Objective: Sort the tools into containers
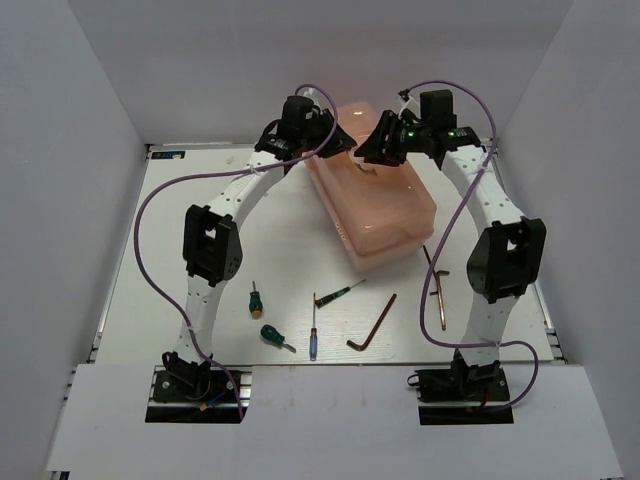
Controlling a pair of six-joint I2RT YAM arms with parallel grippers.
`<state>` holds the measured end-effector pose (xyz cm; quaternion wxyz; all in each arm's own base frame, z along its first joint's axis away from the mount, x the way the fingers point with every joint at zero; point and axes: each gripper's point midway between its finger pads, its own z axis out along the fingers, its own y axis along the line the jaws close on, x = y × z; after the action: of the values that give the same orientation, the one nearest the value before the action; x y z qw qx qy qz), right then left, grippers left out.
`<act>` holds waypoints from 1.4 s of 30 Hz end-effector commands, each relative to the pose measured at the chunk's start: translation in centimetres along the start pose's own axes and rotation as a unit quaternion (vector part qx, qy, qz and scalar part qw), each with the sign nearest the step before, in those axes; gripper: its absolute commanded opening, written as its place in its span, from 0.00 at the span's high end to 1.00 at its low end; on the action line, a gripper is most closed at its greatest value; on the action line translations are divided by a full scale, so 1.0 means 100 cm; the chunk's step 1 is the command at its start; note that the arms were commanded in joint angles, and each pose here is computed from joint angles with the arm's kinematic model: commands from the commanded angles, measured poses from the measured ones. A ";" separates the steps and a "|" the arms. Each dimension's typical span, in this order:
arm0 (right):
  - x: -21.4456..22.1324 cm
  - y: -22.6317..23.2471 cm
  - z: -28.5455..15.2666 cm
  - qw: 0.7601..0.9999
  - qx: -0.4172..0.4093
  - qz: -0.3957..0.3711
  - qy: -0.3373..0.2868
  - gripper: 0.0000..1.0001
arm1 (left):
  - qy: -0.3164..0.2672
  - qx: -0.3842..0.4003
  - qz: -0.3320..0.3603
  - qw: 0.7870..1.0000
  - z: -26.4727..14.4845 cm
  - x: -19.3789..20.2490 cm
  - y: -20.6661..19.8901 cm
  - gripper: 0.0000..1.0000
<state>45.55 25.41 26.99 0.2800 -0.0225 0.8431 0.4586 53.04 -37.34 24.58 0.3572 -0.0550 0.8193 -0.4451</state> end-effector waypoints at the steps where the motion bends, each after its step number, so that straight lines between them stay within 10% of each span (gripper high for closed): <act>1: -0.021 0.034 -0.057 0.993 0.024 -0.099 -0.052 0.50 | 0.022 0.015 0.013 1.000 -0.007 0.006 -0.017 0.80; 9: -0.057 -0.065 -0.136 0.919 0.306 -0.188 -0.165 0.42 | 0.020 0.017 0.010 1.000 -0.007 -0.003 -0.012 0.95; 19: -0.042 -0.159 -0.136 0.920 0.343 -0.145 -0.121 0.37 | 0.006 0.053 -0.001 0.999 -0.022 -0.033 -0.029 1.00; 42: -0.037 -0.204 -0.098 0.992 0.053 0.070 -0.091 0.31 | 0.002 0.051 -0.017 0.999 -0.099 -0.080 0.016 1.00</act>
<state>49.83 3.34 15.95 0.3246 0.1093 0.8667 0.3627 53.88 -28.75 25.52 0.2940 -0.0815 0.8213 -0.4821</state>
